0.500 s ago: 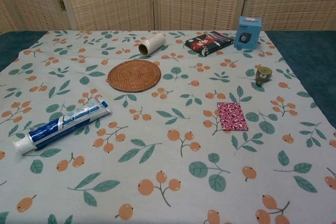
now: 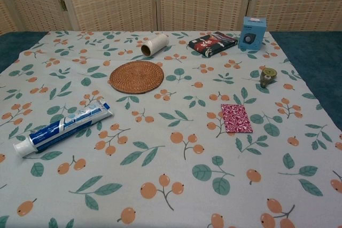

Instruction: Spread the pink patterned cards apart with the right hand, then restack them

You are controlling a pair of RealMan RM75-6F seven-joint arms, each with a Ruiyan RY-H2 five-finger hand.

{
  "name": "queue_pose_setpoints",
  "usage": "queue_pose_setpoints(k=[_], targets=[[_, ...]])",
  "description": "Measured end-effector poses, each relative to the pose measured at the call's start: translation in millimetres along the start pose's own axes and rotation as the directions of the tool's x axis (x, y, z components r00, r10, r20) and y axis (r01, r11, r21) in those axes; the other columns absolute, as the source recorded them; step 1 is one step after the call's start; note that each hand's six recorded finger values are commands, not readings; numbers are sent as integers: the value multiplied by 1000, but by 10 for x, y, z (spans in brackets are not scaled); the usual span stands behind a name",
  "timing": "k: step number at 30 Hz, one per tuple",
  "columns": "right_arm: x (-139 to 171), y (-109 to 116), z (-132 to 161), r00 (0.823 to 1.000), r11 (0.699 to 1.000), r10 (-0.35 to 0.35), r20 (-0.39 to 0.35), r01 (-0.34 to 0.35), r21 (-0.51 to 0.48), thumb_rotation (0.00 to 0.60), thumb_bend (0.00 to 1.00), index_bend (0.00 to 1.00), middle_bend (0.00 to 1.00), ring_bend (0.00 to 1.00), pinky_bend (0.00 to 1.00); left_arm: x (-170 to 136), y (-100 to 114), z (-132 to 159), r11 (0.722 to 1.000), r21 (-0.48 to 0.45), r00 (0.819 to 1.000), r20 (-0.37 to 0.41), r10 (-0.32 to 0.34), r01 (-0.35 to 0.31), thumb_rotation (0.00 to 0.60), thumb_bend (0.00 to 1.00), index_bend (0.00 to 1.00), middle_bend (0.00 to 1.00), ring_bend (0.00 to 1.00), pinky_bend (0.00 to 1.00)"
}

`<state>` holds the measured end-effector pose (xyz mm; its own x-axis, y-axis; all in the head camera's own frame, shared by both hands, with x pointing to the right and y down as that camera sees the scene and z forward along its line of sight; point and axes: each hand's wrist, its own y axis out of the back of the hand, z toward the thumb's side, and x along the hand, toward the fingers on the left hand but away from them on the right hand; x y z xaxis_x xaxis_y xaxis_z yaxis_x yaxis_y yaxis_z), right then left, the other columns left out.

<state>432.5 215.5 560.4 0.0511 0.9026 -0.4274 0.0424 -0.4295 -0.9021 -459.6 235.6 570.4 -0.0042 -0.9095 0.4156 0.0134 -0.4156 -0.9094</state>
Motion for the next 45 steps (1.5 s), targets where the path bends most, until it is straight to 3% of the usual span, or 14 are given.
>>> queue_pose_setpoints(k=[14,24,30,32,37,45], targets=[[-40,-110,99,998,999,39,-42,-40,-12,600,268,33,103,93,77,-20,16,-8,1000,-6,1000,-4,7,-7,600,284,127,129,116,0],[-264,-348,549,972,987,146,-187,-156,-39,590,267,34,78,20,0,-62,14,-33,1000,-13,1000,-6,5,-5,600,284,136,129,140,0],[-433,-494,951,928,962,245,-281,-269,-53,208,268,130,18,0,0,-100,4,-68,1000,-16,1000,-13,3,-3,600,284,140,129,152,0],[-513,-538,1118,909,953,267,-321,-299,-54,127,268,167,18,0,0,-115,0,-88,1000,-17,1000,-18,2,-2,600,284,144,129,156,0],[-688,-665,1412,877,936,302,-374,-347,-58,47,268,206,19,0,0,-149,-7,-142,1000,-19,1000,-30,-1,1,600,284,150,129,168,0],[-891,-919,1696,837,912,370,-402,-411,-16,37,268,214,21,0,0,-172,-17,-173,1000,-26,999,-32,0,-1,600,284,159,129,176,0]])
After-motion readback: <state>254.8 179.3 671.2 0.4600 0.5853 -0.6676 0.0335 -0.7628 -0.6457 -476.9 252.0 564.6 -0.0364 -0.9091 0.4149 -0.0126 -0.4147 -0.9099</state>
